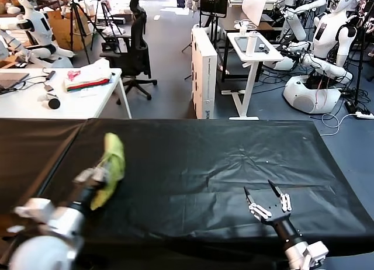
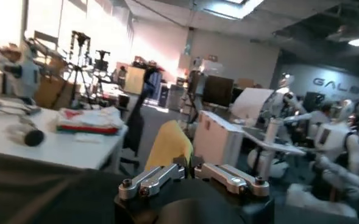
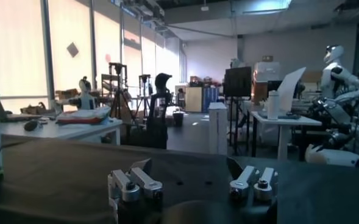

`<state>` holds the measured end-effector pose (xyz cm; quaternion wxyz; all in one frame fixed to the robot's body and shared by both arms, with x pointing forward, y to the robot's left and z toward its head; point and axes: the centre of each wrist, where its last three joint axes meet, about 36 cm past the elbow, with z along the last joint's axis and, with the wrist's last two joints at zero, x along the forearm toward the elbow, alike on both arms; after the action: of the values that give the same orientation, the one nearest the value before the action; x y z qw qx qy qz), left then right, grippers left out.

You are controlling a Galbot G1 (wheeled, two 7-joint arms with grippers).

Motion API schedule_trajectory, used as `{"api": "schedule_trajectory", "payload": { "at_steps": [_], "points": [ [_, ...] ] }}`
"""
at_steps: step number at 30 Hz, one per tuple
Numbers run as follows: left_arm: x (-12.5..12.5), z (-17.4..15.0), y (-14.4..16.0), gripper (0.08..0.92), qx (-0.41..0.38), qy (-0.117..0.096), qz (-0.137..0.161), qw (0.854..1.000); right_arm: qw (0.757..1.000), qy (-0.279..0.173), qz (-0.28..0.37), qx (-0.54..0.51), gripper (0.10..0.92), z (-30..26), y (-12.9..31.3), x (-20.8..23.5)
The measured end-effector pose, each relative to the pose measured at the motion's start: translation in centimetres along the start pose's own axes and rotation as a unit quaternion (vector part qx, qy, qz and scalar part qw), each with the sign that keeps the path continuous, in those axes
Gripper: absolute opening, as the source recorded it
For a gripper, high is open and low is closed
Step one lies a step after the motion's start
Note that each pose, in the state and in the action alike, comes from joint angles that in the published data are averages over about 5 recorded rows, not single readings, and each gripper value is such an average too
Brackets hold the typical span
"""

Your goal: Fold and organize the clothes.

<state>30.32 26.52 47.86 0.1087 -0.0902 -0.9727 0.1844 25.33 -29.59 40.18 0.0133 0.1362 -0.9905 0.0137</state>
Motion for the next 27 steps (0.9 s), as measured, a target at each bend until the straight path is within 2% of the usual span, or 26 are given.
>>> {"api": "schedule_trajectory", "payload": {
  "at_steps": [6,8,12,16,19,23,27],
  "points": [
    [-4.4,7.9,-6.2,0.214,0.062,0.069,0.056,0.994,1.000,0.020,-0.005,-0.002,0.907,-0.3,1.0,0.4],
    [-4.9,9.2,-7.8,0.295,0.074,0.085,0.072,0.991,0.999,0.035,-0.010,-0.005,0.907,-0.3,1.2,0.3],
    [-5.1,10.2,-9.0,0.538,0.079,0.099,0.089,0.988,0.997,0.071,-0.021,-0.024,0.907,-0.4,1.4,-0.2],
    [-4.9,10.2,-9.3,0.788,0.076,0.099,0.096,0.988,0.992,0.108,-0.031,-0.059,0.907,-0.9,1.7,-1.0],
    [-4.8,9.8,-9.1,0.886,0.063,0.086,0.098,0.990,0.986,0.132,-0.036,-0.093,0.907,-1.4,2.2,-1.7],
    [-4.8,8.6,-8.1,0.906,0.044,0.058,0.090,0.993,0.973,0.172,-0.049,-0.147,0.907,-1.9,3.1,-3.0],
    [-4.6,7.5,-6.5,0.907,0.031,0.041,0.073,0.996,0.957,0.208,-0.062,-0.190,0.907,-2.0,3.9,-4.9]
  ]
}}
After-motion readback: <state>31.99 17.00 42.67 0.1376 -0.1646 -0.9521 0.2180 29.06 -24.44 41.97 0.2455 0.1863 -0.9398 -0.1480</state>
